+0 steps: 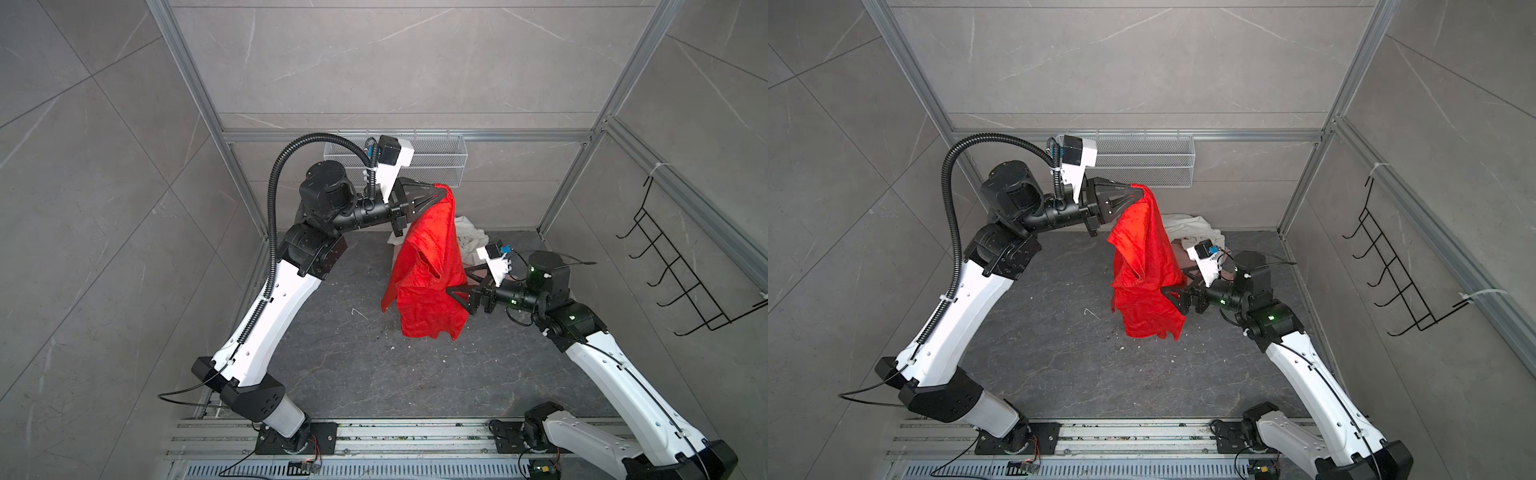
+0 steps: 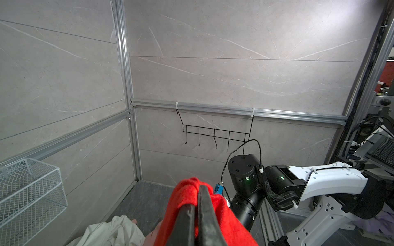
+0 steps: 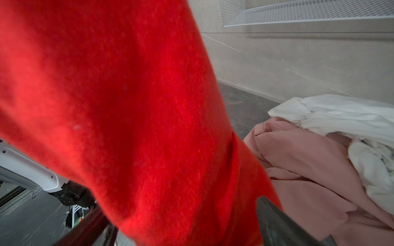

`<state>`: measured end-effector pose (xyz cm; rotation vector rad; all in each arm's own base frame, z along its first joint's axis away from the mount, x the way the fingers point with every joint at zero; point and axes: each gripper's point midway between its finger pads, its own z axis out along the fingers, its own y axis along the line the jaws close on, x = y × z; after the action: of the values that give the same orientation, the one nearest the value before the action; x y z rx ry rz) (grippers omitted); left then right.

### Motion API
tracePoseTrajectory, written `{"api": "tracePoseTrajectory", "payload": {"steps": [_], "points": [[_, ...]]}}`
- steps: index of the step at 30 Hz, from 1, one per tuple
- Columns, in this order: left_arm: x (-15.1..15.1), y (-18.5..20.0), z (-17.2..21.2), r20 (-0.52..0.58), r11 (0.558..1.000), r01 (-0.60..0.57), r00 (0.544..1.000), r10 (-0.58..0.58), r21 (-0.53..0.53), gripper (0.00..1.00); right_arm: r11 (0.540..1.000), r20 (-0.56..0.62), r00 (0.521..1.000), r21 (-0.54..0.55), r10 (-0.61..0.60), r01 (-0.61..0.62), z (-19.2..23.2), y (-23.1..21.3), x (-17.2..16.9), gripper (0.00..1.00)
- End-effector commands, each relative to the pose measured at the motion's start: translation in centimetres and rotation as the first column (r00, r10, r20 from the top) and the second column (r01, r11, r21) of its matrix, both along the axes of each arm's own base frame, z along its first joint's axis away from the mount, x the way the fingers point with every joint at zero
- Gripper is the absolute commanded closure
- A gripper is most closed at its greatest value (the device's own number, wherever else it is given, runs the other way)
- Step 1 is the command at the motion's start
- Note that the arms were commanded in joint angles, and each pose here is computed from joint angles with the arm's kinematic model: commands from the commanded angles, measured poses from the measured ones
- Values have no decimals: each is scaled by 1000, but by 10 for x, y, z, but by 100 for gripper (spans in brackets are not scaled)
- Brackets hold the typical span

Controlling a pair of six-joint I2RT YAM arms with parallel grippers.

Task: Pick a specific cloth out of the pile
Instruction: 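Grasp the hanging red cloth's lower part with the right gripper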

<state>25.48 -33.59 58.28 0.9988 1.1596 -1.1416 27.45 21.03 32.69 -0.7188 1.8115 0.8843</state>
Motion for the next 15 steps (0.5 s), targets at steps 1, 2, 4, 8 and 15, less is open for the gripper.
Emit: {"api": "tracePoseTrajectory", "payload": {"steps": [1,2,4,8,15], "points": [[-28,17,40,108,995,24,994,-14,-95,100,1000,21,1000,8,21,-21,-1,9,3,0],[-27,17,41,109,995,24,994,-14,-95,100,1000,18,999,10,26,-26,-2,11,3,0],[-28,17,41,111,995,24,994,-14,-96,100,999,19,999,17,38,-38,-2,16,3,0],[-28,17,40,110,995,25,994,-14,-94,100,998,16,998,20,61,-61,-4,24,1,2],[-27,18,38,110,996,15,994,-5,-92,100,996,10,996,24,90,-90,-4,33,-2,32]]}}
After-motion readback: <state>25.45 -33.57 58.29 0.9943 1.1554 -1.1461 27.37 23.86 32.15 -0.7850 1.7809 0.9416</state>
